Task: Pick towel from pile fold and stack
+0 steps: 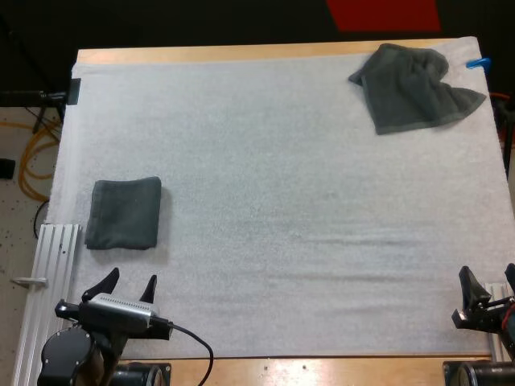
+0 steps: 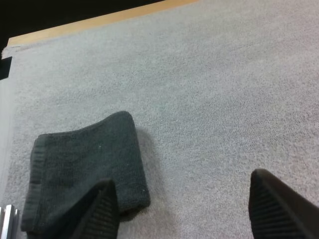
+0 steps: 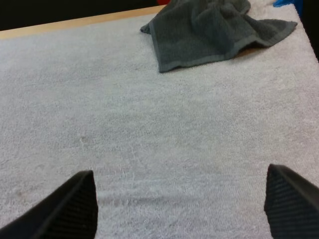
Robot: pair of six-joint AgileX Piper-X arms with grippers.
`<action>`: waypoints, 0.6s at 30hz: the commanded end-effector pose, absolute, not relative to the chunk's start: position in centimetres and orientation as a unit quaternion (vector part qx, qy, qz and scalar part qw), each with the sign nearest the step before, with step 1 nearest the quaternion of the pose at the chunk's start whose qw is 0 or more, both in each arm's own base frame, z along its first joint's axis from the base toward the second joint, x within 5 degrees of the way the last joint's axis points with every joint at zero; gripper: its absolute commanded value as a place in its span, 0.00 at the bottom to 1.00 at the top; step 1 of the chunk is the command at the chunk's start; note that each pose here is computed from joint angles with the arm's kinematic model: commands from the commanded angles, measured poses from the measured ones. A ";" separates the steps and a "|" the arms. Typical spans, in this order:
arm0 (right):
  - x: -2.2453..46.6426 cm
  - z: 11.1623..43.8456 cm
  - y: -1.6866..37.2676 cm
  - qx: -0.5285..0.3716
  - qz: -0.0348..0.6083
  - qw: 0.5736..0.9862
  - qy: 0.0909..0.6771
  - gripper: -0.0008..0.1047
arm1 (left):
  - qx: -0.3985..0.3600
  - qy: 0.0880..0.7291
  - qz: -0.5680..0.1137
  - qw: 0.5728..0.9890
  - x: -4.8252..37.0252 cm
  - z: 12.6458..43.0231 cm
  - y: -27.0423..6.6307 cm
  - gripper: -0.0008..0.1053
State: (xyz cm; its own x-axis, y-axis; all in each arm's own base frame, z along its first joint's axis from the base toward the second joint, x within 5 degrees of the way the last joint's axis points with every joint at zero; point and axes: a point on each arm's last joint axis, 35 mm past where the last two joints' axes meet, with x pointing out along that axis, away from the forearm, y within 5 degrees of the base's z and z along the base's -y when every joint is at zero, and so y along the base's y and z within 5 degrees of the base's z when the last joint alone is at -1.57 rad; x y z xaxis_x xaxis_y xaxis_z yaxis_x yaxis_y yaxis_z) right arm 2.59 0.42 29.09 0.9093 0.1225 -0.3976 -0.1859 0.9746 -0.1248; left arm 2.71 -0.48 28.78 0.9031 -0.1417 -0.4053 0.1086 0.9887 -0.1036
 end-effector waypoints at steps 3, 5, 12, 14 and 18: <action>2.9 29.2 0.5 -0.078 0.083 0.973 0.200 0.65 | -0.047 0.209 -0.065 0.975 3.0 29.0 -0.5 0.52; 2.9 29.2 0.5 -0.081 0.084 0.973 0.199 0.65 | -0.047 0.209 -0.065 0.975 3.0 29.0 -0.5 0.52; 2.8 29.2 0.6 -0.097 0.106 0.970 0.195 0.65 | -0.047 0.209 -0.065 0.975 3.0 29.0 -0.5 0.52; 2.8 29.2 0.6 -0.097 0.106 0.970 0.195 0.65 | -0.047 0.209 -0.065 0.975 3.0 29.0 -0.5 0.52; 2.8 29.2 0.6 -0.097 0.106 0.970 0.195 0.65 | -0.047 0.209 -0.065 0.975 3.0 29.0 -0.5 0.52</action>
